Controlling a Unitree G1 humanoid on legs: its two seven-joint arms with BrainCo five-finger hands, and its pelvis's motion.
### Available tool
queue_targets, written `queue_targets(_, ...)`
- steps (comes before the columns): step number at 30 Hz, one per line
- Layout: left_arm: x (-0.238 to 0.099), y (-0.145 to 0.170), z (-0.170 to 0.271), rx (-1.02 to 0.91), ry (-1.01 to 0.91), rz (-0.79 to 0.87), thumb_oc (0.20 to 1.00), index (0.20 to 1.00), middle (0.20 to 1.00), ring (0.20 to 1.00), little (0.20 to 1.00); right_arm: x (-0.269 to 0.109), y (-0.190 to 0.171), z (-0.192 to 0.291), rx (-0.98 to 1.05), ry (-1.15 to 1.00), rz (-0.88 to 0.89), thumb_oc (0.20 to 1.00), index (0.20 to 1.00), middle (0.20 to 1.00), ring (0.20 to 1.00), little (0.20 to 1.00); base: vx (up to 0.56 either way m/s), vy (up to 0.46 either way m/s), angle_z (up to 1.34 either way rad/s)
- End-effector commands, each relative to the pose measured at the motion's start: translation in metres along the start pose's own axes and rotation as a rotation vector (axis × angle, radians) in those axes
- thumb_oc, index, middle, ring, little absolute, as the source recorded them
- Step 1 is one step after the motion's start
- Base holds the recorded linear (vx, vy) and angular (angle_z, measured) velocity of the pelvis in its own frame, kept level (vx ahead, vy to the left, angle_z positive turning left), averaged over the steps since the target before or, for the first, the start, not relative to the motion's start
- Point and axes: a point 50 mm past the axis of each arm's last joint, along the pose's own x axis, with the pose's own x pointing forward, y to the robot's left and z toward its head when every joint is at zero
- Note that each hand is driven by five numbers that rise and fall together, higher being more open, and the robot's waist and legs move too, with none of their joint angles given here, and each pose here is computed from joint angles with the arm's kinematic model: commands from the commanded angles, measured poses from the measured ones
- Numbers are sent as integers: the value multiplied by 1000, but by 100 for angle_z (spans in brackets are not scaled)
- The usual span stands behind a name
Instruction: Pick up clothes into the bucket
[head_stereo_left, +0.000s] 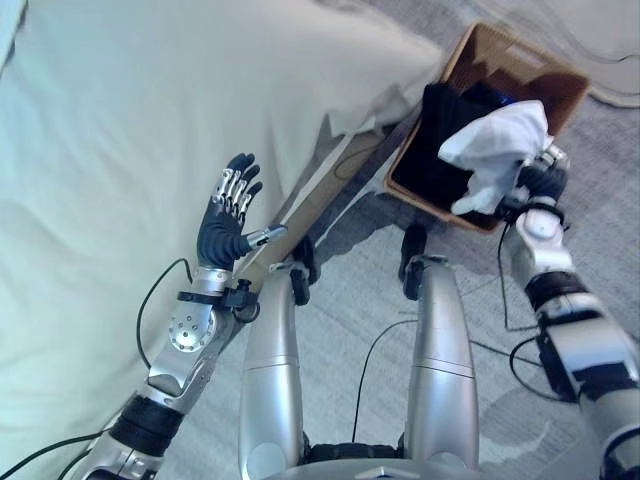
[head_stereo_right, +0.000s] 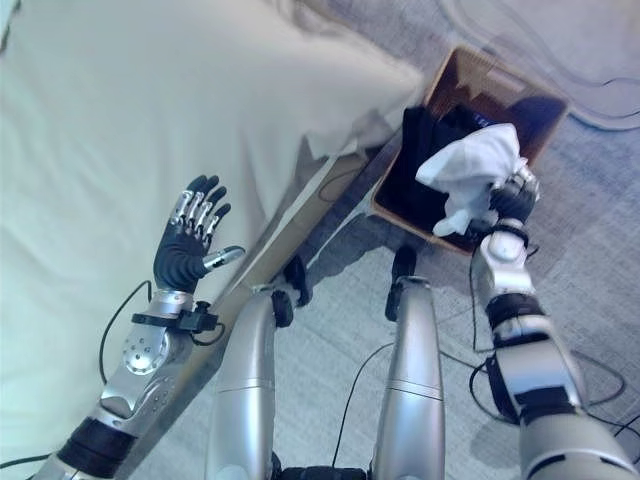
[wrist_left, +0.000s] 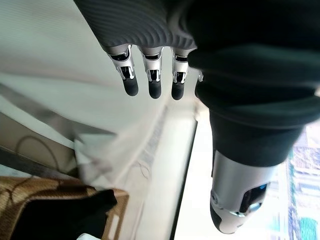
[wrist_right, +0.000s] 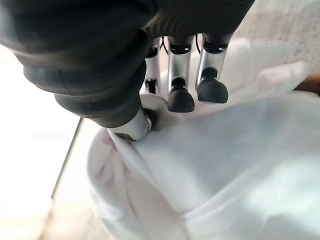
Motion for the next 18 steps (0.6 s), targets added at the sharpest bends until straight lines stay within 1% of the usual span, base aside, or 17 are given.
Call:
queue_targets(1, 3, -10, 21, -47, -133, -24, 1000, 1000, 1000, 1000, 1000, 12, -20, 23, -72, -92, -48, 200, 200, 200, 200, 200, 2, 12, -5)
queue_targets(5, 3, -11, 22, -49, -135, -27, 1000, 1000, 1000, 1000, 1000, 15, -23, 27, -95, -101, -53, 200, 200, 200, 200, 200, 6, -3, -7)
queue_targets(6, 4, -11, 23, -45, -139, -24, 1000, 1000, 1000, 1000, 1000, 14, -22, 26, -112, -101, -40, 291, 291, 291, 291, 291, 0, 0, 0)
queue_targets(7, 4, -10, 23, -41, -138, -24, 1000, 1000, 1000, 1000, 1000, 14, -20, 27, -126, -103, -31, 853, 853, 853, 853, 853, 0, 0, 0)
queue_targets(8, 5, -10, 23, -39, -140, -23, 1000, 1000, 1000, 1000, 1000, 14, -20, 27, -137, -102, -28, 1000, 1000, 1000, 1000, 1000, -5, -5, 5)
queue_targets(18, 8, -6, 25, -37, -153, -16, 1000, 1000, 1000, 1000, 1000, 14, -15, 23, -162, -82, -27, 1000, 1000, 1000, 1000, 1000, -2, 3, 2)
